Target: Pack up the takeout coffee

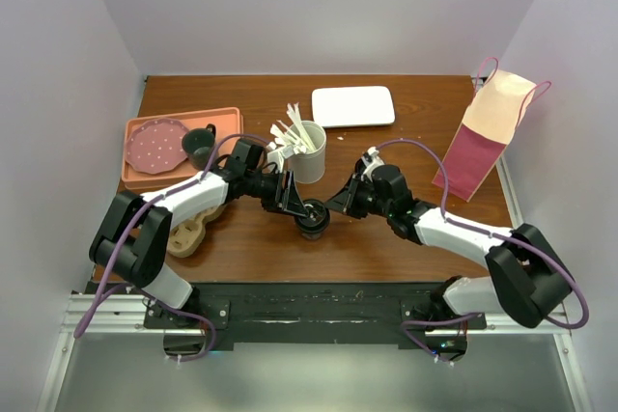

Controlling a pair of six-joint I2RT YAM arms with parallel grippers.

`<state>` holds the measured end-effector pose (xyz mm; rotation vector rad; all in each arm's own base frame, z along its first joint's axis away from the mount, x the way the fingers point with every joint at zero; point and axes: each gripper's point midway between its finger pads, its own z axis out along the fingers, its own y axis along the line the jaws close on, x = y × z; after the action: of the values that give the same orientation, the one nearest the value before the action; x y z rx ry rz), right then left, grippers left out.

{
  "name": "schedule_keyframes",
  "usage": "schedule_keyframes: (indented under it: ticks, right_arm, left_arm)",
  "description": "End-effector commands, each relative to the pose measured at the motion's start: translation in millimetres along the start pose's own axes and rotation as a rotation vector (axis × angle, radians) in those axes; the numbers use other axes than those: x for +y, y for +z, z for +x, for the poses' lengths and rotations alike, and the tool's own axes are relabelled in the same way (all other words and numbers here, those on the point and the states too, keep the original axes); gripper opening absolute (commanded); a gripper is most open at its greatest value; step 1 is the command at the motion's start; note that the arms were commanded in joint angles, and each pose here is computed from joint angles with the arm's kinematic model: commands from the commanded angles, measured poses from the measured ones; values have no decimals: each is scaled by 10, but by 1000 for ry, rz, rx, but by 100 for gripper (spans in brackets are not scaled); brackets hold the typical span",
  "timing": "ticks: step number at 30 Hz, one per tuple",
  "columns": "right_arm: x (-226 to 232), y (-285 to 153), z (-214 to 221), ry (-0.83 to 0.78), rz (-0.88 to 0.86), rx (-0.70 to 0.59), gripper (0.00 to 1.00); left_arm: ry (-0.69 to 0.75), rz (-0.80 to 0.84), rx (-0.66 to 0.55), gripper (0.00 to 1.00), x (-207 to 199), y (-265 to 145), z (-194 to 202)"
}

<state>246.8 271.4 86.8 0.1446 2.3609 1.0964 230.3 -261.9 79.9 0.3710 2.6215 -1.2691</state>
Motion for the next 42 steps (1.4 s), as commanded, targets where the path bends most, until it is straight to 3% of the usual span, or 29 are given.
schedule_keyframes:
  ticks: [1, 4, 9, 15, 17, 21, 26, 42]
  right_arm:
    - [-1235, -368, 1048, 60, 480, 297, 11]
    - [-1183, -362, 994, 48, 474, 290, 11]
    - [-580, -332, 549, -3, 319, 187, 18]
    - [94, -379, 97, -85, 182, 125, 38]
    - [183, -397, 12, -104, 182, 115, 49]
    - [372, -469, -148, -98, 169, 79, 61]
    - [465, -526, -180, -66, 142, 58, 66]
    - [494, -428, 17, -18, 132, 114, 66]
  left_arm:
    - [-79, -524, 216, 49, 1219, -78, 851]
    - [-75, -513, 212, 49, 1195, -73, 837]
    - [-51, -458, 180, 49, 1014, -90, 709]
    - [-50, -388, 141, 52, 738, -159, 580]
    - [-54, -368, 128, 53, 674, -168, 552]
    - [-74, -340, 109, 53, 590, -164, 510]
    - [-81, -285, 93, 54, 461, -142, 439]
    - [-103, -163, -35, 60, 22, -184, -60]
